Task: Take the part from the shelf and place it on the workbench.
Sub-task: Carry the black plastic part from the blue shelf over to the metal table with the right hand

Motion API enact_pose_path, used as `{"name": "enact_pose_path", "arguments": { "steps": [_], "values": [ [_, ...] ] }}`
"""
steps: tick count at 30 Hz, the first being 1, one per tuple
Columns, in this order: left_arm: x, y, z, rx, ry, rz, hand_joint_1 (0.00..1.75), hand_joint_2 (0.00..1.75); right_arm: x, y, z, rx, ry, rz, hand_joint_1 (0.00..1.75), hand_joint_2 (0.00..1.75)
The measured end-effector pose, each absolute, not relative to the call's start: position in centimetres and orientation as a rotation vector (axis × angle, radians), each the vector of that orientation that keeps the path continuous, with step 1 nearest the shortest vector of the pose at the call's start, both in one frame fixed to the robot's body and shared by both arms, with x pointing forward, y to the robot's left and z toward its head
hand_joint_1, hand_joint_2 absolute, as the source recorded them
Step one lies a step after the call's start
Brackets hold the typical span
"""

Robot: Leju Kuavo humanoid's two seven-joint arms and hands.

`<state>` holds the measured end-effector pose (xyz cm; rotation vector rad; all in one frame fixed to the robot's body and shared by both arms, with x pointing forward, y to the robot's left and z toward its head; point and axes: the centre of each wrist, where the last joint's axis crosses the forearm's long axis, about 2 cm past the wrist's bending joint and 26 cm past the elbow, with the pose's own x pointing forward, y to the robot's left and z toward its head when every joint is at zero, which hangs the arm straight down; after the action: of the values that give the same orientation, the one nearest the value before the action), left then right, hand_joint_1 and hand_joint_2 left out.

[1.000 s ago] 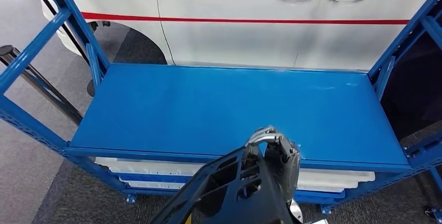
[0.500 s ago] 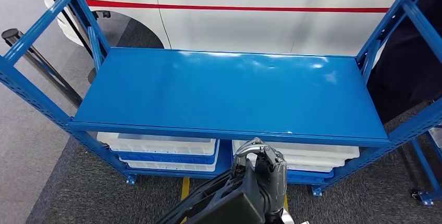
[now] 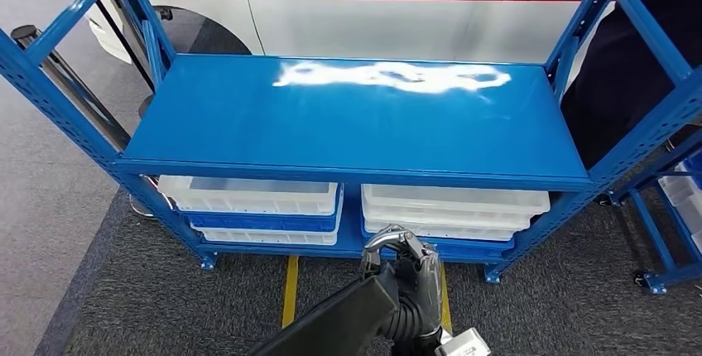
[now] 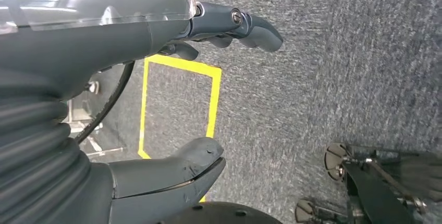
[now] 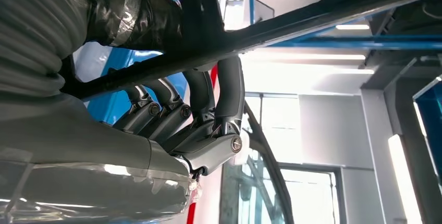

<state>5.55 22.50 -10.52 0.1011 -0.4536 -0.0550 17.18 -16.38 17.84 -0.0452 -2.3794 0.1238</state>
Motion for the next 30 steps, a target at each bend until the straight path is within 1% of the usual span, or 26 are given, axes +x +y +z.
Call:
{"name": "enact_pose_path", "arguments": {
  "steps": [10, 20, 30],
  "values": [
    [6.1, 22.1, -10.4, 0.105, -0.461, -0.011, 0.00, 1.75, 17.6, -16.3, 17.7, -0.024, -2.359, 0.133, 1.75, 1.75],
    [10.8, 20.5, -9.2, 0.120, -0.487, 0.098, 0.00, 1.75, 19.8, -15.1, 18.2, 0.086, -2.350, 0.160, 1.75, 1.75],
    [13.8, 20.0, -8.3, 0.121, -0.502, 0.201, 0.00, 1.75, 21.7, -13.8, 18.1, 0.196, -2.319, 0.193, 1.75, 1.75]
  ]
}}
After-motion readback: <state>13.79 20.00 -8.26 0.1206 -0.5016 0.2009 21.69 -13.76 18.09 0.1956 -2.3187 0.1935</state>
